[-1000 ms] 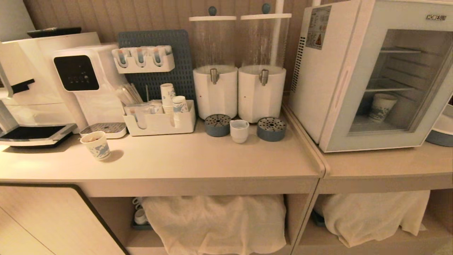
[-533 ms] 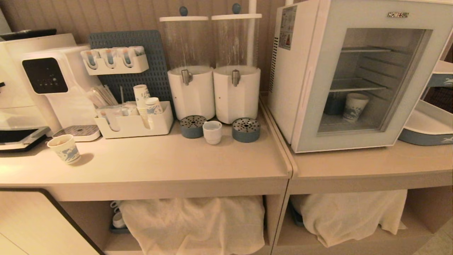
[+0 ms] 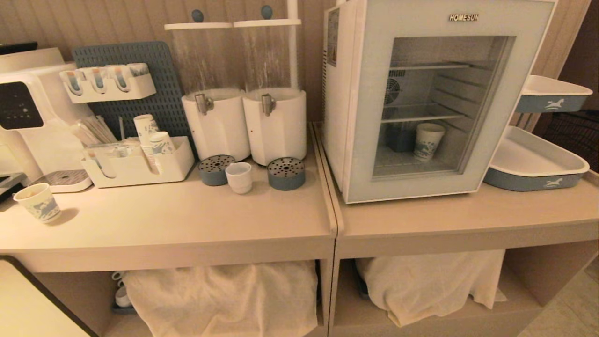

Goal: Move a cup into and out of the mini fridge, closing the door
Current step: Open the freezer door

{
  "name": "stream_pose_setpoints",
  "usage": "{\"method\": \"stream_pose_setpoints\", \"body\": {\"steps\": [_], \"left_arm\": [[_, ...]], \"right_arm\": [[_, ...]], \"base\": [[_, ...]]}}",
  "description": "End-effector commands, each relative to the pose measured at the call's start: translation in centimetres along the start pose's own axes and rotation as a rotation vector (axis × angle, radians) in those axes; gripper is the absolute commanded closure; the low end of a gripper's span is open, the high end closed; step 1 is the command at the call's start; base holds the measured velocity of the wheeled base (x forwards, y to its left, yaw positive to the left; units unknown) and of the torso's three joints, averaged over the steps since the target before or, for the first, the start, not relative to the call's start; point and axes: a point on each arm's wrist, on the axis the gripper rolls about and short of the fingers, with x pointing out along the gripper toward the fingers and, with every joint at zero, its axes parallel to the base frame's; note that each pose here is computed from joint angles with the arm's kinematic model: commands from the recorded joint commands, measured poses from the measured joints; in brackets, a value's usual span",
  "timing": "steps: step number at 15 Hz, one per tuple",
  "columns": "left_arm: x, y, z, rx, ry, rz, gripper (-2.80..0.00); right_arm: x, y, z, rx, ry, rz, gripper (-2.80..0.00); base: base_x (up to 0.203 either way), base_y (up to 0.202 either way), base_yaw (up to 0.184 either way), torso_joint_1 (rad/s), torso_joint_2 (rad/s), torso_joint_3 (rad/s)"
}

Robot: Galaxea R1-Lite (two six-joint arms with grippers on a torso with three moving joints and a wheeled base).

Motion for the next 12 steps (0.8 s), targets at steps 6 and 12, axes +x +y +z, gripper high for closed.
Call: {"method": "stream_pose_setpoints", "body": {"steps": [6,12], "left_arm": [[0.01,0.00,0.00,0.000,0.001,0.001,0.00],[0.00,0.00,0.01,-0.004,-0.001,0.001,0.00]], "right_arm": [[0.01,0.00,-0.01,0.000,0.002,0.000,0.00],[0.01,0.00,-0.01,0.000,0.002,-0.002,0.00]], "base": [[0.000,-0.189,-0.006,0.003,0.00,0.003],[0.000,-0.188,-0.005,0.002,0.00,0.002]]}}
